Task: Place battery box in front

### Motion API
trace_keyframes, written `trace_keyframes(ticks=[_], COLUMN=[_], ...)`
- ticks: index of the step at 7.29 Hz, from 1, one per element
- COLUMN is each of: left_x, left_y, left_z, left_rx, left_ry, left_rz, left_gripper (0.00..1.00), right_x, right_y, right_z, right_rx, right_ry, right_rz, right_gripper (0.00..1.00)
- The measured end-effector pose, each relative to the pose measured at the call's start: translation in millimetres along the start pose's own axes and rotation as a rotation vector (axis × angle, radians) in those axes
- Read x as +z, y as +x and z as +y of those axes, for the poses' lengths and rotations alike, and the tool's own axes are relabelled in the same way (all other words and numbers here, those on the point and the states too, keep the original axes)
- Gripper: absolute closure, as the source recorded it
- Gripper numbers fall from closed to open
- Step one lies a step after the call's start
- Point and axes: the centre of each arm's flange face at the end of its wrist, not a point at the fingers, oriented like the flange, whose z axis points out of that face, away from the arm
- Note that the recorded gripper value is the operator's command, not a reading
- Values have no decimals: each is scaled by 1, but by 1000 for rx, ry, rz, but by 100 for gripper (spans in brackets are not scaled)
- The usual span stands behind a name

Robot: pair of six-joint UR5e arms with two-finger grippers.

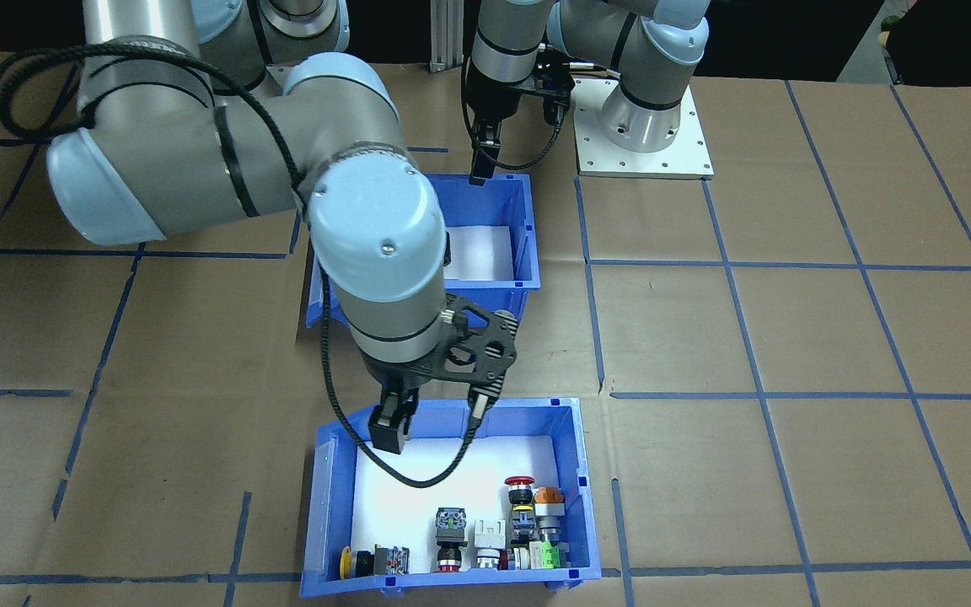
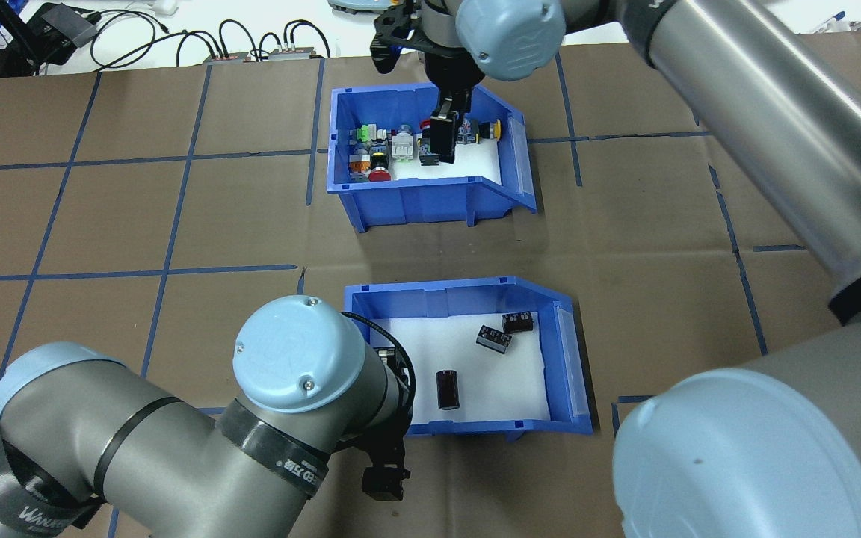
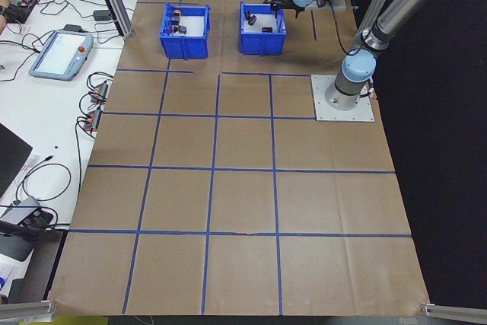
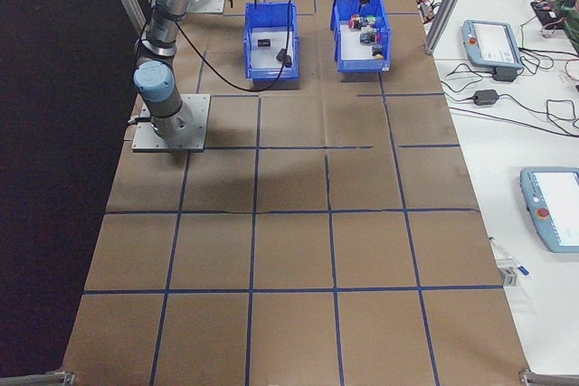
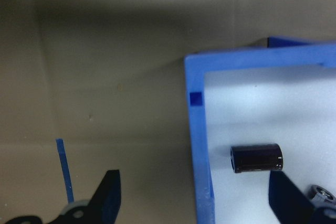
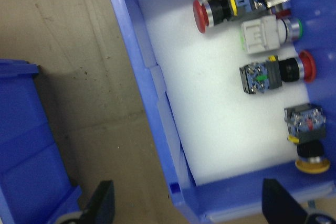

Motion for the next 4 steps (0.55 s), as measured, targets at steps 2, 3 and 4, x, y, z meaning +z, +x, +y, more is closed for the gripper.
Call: trace_keyframes(ticks=[2, 3, 4], left_x=[13, 19, 26], left_y=[7, 10, 13], left_z=[8, 9, 11], left_rx=[-6, -5, -7], left_ry=[1, 5, 10], left_rz=[6, 5, -1], left_gripper=[1, 1, 1], right_x=[16, 27, 42], right_y=[-17, -24, -30], right_z=[-40, -49, -54], right_rx=[-123, -146, -162], right_ry=[-8, -16, -31], right_rz=[-5, -19, -39], right_gripper=[0, 0, 0])
